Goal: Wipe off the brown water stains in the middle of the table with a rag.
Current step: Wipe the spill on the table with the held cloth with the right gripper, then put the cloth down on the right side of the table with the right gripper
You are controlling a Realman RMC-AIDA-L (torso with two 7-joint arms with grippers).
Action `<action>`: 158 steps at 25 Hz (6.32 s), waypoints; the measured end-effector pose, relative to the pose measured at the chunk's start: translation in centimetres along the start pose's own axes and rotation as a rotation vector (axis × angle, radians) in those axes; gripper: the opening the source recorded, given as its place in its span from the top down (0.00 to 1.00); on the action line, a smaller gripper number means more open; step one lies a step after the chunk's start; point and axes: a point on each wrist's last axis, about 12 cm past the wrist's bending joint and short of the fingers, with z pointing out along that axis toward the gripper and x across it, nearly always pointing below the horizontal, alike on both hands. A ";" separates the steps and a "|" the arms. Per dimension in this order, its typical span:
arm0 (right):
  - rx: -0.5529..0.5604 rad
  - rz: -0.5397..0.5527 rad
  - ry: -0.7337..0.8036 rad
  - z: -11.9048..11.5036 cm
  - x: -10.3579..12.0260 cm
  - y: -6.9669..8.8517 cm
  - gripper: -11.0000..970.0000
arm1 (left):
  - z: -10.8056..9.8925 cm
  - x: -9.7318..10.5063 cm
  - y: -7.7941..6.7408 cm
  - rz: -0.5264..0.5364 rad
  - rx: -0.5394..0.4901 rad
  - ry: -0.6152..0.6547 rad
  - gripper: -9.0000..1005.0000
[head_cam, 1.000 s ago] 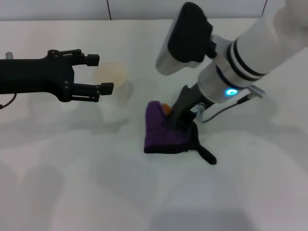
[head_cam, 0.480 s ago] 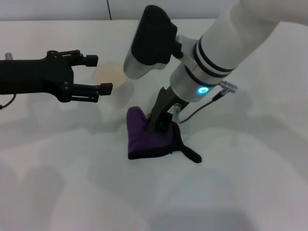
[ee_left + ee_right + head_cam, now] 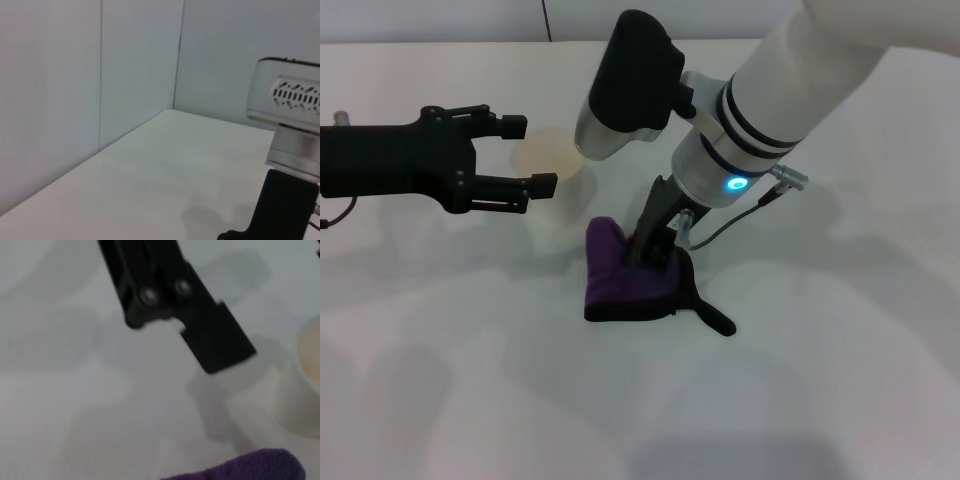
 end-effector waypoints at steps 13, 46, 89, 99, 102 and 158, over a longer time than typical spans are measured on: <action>0.030 0.024 -0.012 0.4 0.6 -0.6 0.94 | -0.1 0.3 -0.2 -0.008 0.000 0.001 0.13; 0.147 0.147 -0.025 -0.9 3.7 -4.1 0.93 | 0.0 1.3 -0.3 -0.032 -0.010 0.000 0.13; 0.133 0.235 -0.060 -2.5 5.2 -4.5 0.91 | 0.5 1.0 0.0 -0.009 -0.015 -0.003 0.14; 0.157 0.358 -0.136 -3.5 9.2 -4.6 0.91 | 0.5 1.2 0.0 -0.012 -0.018 -0.001 0.14; 0.181 0.385 -0.153 -4.0 10.5 -4.6 0.91 | 0.5 1.3 -0.1 -0.012 -0.019 -0.002 0.14; 0.315 0.657 -0.129 -9.2 22.5 -3.7 0.90 | -0.4 1.4 0.1 -0.010 -0.099 -0.105 0.14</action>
